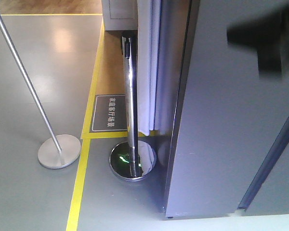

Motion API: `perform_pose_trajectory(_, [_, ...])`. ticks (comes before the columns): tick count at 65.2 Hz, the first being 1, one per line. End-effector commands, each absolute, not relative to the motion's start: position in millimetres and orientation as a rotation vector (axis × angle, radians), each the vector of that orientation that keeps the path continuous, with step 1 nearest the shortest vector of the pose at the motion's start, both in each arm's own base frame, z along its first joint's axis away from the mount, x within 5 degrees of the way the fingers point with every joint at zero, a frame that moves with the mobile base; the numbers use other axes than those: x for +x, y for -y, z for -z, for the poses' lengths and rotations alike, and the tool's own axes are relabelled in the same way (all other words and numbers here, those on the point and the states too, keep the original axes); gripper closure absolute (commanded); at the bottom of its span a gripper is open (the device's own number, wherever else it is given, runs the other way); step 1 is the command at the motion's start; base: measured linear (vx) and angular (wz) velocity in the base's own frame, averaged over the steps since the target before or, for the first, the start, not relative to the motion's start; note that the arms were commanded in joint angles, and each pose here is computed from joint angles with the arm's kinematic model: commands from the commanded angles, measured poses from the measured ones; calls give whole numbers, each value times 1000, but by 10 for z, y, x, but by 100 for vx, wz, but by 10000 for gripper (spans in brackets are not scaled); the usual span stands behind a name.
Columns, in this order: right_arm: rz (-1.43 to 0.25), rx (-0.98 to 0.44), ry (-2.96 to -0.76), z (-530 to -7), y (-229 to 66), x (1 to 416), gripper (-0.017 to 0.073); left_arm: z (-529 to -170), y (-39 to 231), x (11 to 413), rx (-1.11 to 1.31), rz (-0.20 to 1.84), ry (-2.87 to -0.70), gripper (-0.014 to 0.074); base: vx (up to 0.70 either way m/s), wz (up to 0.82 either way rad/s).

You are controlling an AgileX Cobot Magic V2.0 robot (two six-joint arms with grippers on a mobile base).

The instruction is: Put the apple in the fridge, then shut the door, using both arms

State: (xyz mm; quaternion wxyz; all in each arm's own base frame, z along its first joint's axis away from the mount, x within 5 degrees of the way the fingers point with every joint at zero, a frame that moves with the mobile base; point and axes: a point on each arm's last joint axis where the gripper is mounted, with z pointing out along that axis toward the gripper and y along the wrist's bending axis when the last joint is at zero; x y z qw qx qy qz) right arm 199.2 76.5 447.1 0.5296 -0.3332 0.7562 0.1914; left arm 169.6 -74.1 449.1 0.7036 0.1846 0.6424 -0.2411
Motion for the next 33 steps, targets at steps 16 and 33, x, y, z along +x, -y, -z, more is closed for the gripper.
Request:
perform_pose_trajectory(16, [-432,-694,-1826,-3454,-608,1166,565,-3194,535,975,347,544,-1609,602,0,0])
perform_pose_trajectory(33, [-433,-693,-1835,-2941,-554,761,565,-2560,463,807,240,582,-1721,602,0,0])
